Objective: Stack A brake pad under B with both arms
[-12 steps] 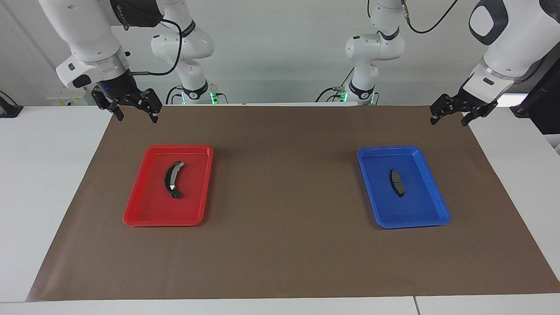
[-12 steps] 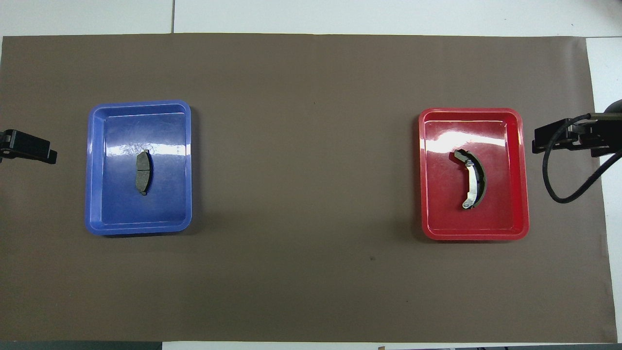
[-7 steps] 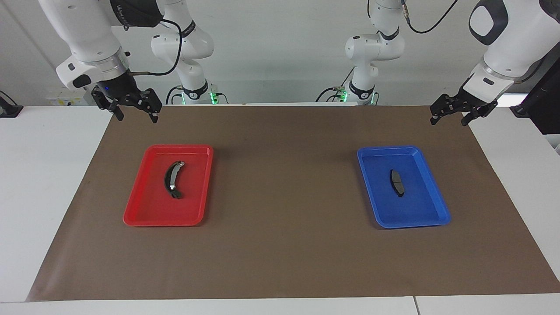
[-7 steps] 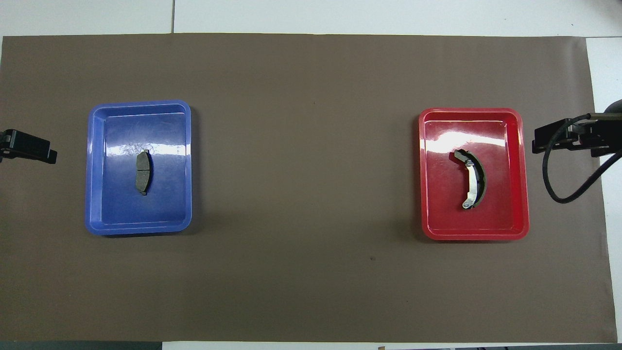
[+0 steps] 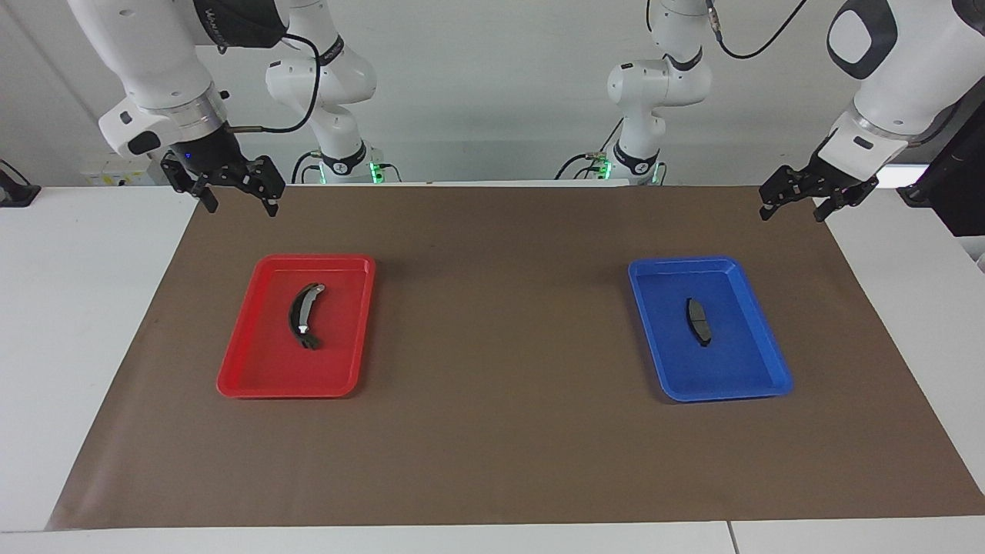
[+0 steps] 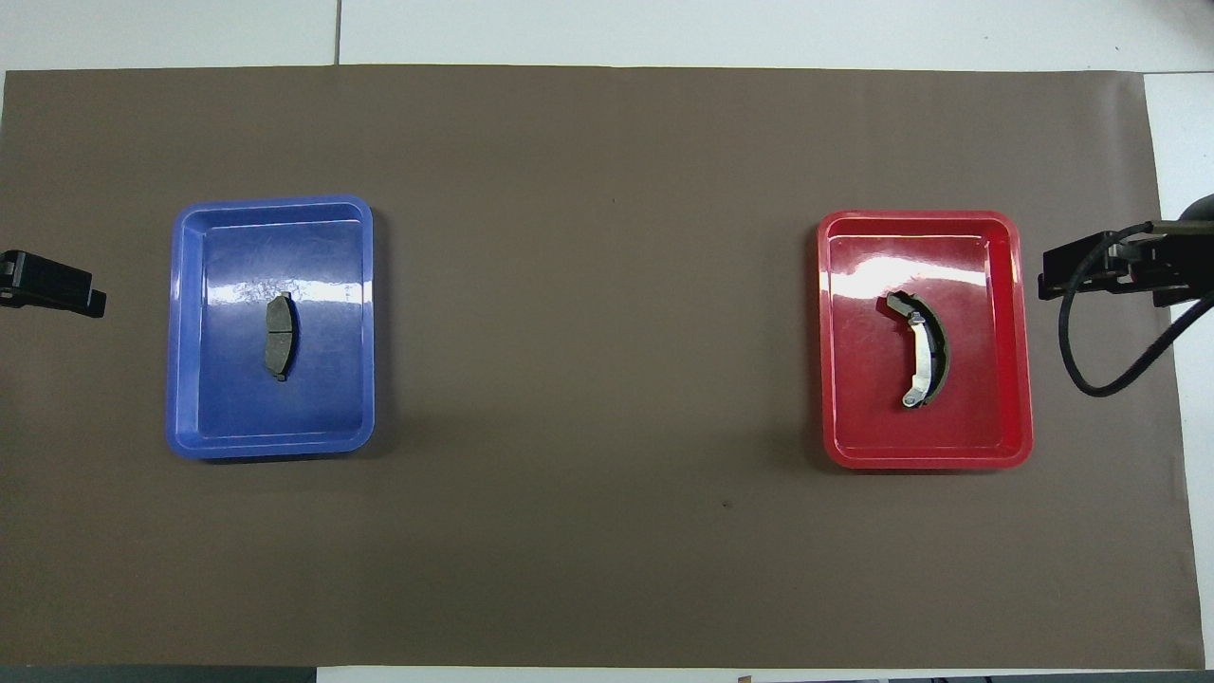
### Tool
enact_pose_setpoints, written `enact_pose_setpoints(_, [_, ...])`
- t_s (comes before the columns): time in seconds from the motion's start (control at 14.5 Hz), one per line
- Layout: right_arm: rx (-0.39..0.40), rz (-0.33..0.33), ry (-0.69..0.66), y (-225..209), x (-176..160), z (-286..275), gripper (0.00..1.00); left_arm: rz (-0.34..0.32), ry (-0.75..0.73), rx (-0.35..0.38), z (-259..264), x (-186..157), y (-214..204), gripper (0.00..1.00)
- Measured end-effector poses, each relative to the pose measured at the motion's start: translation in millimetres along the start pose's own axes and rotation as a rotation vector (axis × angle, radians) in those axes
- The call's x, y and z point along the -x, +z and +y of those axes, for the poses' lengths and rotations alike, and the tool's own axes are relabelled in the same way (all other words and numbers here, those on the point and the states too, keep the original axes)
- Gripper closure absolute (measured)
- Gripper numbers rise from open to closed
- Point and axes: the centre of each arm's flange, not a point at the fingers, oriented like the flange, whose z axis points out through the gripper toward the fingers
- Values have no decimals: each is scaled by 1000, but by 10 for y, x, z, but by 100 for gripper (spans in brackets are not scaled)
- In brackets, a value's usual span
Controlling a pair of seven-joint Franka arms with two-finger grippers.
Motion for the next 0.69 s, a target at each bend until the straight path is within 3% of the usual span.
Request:
enact_pose_setpoints(0.48, [0, 0, 0, 0, 0, 0, 0, 2, 13, -1, 68, -11, 1, 0])
enact_pose_setpoints(0.69, [0, 0, 0, 0, 0, 0, 0, 34, 14, -5, 68, -66, 60, 0])
